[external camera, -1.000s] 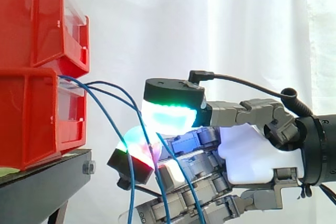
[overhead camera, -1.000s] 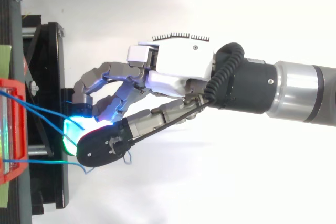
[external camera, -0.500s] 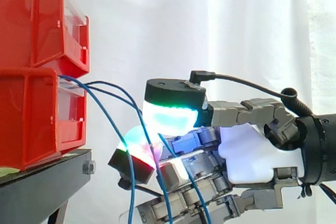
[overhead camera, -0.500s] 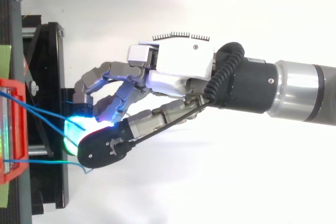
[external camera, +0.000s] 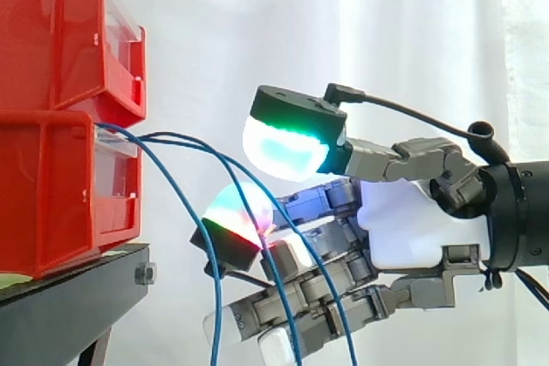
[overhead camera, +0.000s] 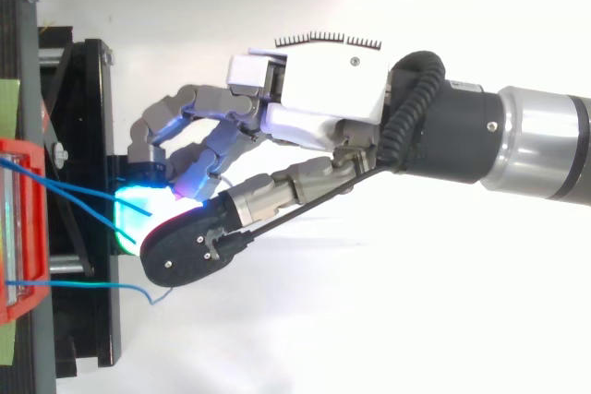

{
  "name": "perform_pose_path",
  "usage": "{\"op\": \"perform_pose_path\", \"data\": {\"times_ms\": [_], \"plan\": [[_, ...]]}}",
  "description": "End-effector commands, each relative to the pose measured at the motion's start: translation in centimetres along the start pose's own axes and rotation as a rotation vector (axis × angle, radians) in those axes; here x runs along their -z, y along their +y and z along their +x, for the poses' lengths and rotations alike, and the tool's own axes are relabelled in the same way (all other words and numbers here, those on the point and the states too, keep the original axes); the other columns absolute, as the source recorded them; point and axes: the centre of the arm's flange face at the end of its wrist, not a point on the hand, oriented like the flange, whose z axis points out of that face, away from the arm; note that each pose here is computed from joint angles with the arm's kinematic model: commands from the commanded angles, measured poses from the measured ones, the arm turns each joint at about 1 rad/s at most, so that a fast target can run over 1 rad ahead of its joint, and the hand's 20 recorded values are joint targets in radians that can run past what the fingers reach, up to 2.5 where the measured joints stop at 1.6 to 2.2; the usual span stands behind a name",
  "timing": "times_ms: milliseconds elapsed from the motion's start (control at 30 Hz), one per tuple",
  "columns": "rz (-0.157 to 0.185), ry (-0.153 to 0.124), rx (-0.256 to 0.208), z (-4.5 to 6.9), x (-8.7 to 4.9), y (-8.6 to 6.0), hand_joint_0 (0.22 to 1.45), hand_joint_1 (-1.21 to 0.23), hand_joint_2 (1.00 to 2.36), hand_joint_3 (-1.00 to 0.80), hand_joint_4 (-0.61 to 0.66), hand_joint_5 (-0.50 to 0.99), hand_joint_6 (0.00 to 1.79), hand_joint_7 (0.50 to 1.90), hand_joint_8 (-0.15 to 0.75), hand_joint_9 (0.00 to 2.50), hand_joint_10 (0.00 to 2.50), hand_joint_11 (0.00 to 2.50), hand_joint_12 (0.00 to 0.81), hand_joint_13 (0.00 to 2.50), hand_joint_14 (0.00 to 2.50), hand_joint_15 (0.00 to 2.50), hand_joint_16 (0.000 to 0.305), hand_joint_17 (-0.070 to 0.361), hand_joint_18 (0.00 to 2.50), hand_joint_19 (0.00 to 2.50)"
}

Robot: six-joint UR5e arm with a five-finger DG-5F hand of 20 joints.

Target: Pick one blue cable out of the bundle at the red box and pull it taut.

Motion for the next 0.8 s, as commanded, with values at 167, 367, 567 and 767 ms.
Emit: {"op": "perform_pose_path", "data": {"times_ms": [167,367,567,767], "plan": [[-0.012,-0.003,0.025,-0.3,0.1,1.0,0.53,-0.67,1.01,-0.39,0.16,-0.14,0.84,1.05,0.355,1.09,0.01,1.0,0.382,0.6,0.01,0.35,0.055,0.123,0.58,0.47],[-0.009,-0.004,0.027,-0.4,0.3,1.4,0.56,-0.72,1.01,-0.34,0.16,-0.14,0.84,1.06,0.349,1.09,0.02,1.02,0.376,0.59,0.01,0.35,0.054,0.121,0.57,0.48],[-0.005,-0.005,0.028,-0.6,0.4,1.4,0.57,-0.7,1.01,-0.33,0.16,-0.14,0.84,1.08,0.347,1.09,0.02,1.01,0.373,0.6,0.01,0.35,0.053,0.119,0.58,0.48],[-0.005,-0.004,0.028,-0.5,0.3,1.5,0.58,-0.67,1.01,-0.33,0.17,-0.14,0.85,1.09,0.35,1.1,0.02,1.02,0.373,0.6,0.01,0.35,0.053,0.118,0.58,0.47]]}}
